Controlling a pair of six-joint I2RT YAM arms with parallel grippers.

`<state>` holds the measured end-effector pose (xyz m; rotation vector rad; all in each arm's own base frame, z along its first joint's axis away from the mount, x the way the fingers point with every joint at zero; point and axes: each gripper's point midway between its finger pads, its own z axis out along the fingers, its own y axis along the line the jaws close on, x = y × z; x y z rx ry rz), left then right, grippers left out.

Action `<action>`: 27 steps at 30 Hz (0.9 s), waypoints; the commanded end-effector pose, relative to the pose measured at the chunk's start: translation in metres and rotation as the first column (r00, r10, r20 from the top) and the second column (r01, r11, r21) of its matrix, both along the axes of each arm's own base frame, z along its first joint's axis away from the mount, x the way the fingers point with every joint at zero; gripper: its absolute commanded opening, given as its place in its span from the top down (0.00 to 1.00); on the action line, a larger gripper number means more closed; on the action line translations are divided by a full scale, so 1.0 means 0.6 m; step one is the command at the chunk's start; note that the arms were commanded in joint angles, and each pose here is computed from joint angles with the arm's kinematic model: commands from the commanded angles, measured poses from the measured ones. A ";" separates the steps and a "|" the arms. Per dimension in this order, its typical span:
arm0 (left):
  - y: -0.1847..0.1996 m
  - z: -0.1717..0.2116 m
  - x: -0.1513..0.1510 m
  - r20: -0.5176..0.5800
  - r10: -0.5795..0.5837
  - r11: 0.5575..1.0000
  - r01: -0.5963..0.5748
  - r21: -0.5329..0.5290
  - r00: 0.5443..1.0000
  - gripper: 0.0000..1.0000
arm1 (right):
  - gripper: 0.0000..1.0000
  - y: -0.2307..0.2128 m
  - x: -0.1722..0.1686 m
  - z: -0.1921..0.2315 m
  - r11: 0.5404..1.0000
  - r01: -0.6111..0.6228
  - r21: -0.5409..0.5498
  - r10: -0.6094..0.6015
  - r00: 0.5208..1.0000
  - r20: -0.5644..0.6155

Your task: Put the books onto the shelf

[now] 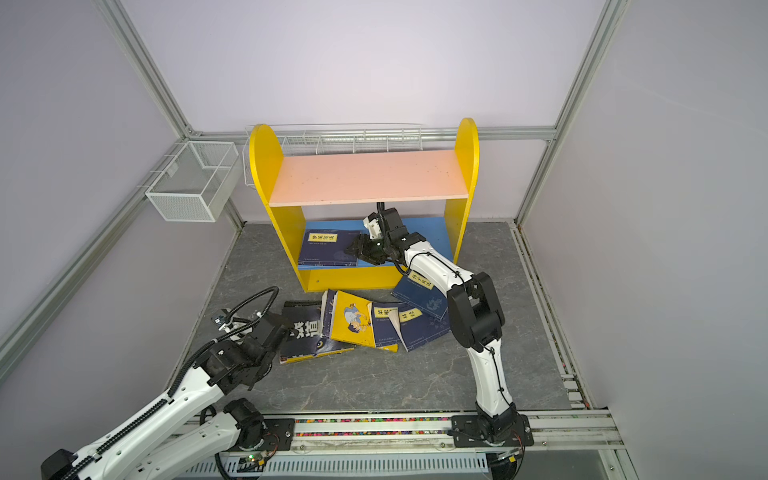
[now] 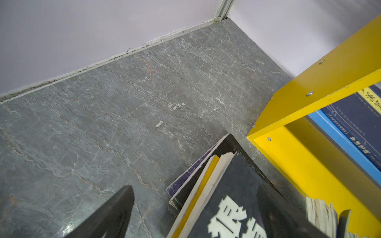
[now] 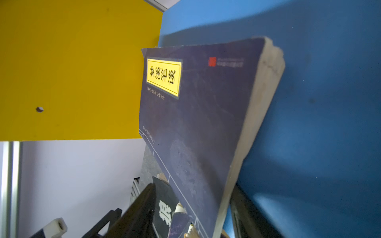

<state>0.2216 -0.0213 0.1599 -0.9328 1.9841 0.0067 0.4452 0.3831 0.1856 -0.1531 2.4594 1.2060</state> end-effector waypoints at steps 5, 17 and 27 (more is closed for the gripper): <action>-0.027 0.026 0.027 0.021 -0.081 0.997 0.081 0.017 0.996 0.05 | 0.34 -0.096 -0.012 -0.003 0.958 0.152 -0.244 -0.115 0.981 0.157; -0.221 0.071 0.104 0.063 -0.512 0.854 0.499 0.147 0.857 0.04 | 0.34 -0.355 -0.208 -0.096 0.806 0.530 -0.264 -0.566 0.821 -0.081; -0.521 0.076 0.121 0.009 -0.916 0.397 0.903 0.163 0.401 0.04 | 0.37 -0.485 -0.245 -0.182 0.703 0.654 -0.281 -0.712 0.644 -0.281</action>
